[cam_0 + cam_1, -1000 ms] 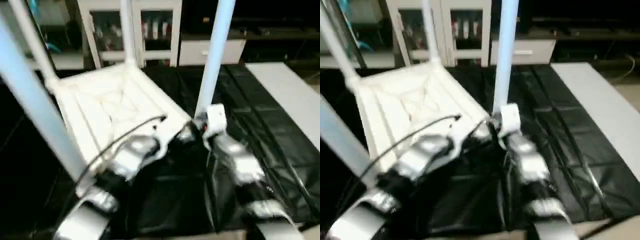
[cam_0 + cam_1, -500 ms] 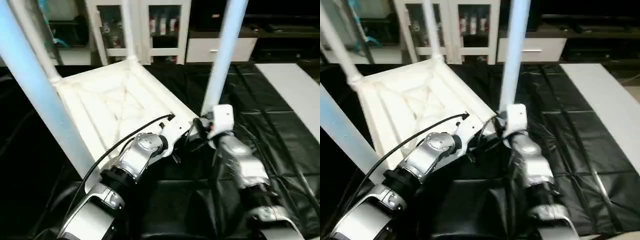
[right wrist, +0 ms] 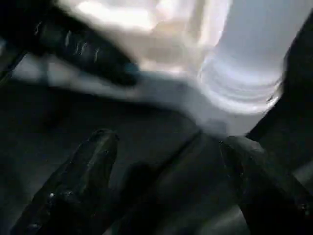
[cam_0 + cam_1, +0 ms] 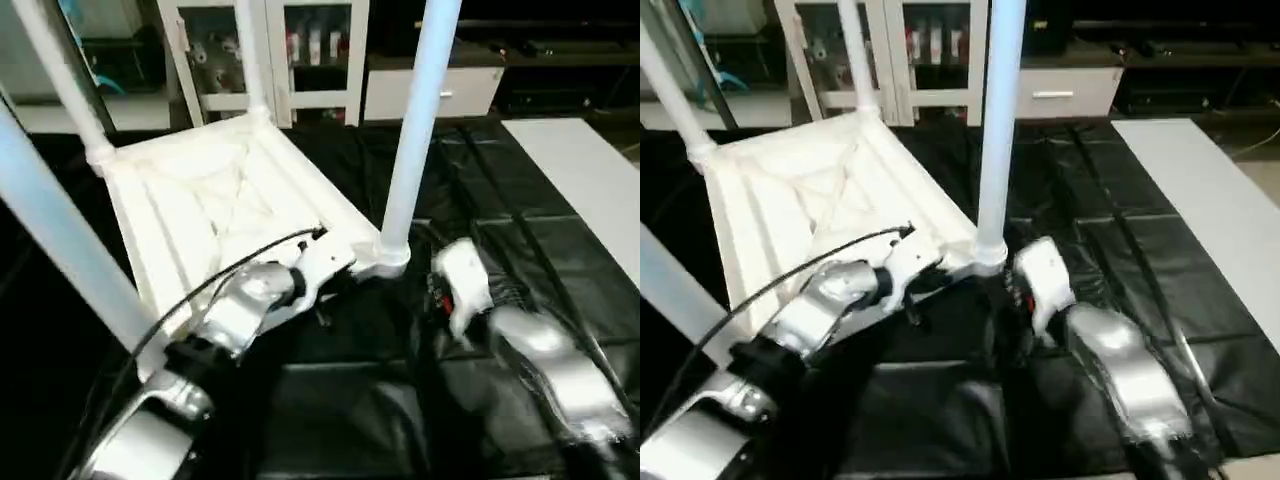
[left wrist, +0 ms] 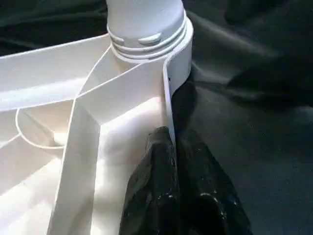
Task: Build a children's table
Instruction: Rotate leg to tighten
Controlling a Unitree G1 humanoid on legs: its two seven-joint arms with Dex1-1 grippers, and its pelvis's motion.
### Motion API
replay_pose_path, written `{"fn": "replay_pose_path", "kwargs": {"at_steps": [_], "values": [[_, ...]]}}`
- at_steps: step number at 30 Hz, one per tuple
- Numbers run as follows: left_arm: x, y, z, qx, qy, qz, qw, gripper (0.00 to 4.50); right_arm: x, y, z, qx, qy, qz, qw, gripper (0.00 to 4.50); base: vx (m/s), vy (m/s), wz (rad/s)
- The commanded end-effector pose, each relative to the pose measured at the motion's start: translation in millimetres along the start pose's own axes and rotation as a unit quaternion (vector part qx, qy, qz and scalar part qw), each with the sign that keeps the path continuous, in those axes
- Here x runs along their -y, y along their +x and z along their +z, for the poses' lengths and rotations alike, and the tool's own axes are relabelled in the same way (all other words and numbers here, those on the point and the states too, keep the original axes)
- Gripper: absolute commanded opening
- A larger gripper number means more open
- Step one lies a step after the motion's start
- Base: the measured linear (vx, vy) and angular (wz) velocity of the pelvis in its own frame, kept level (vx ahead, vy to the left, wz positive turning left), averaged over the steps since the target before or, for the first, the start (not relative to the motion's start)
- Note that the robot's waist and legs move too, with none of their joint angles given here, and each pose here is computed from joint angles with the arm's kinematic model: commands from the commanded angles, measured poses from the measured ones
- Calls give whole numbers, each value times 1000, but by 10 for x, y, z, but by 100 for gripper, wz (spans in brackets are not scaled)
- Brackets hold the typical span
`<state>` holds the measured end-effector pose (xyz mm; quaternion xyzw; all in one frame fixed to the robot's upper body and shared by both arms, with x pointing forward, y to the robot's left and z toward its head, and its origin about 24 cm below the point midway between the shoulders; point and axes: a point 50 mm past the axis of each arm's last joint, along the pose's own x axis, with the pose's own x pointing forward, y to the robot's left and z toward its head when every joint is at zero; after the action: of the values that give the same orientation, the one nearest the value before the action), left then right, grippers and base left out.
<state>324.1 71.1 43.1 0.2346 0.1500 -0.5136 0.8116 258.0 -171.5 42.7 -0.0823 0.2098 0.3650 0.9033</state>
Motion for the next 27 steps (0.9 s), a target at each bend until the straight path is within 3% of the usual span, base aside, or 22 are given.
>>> {"fn": "replay_pose_path", "kwargs": {"at_steps": [1, 10, 14, 27], "values": [[270, 29, -174, -16, 13, -101, 995, 0, -51, -96, 47, 4, -8, 38, 999, 371, 0, 0, 0], [403, -60, -206, 10, 65, -190, 980, 0, -45, -366, -55, -23, -15, 73, 997, 371, 0, 0, 0], [404, -69, -209, 12, 65, -193, 979, 0, -53, -376, -57, -25, -16, 77, 997, 371, 0, 0, 0], [464, -388, -325, 25, 66, -254, 965, 0, -177, -372, -80, -24, -15, 97, 995, 371, 0, 0, 0]]}}
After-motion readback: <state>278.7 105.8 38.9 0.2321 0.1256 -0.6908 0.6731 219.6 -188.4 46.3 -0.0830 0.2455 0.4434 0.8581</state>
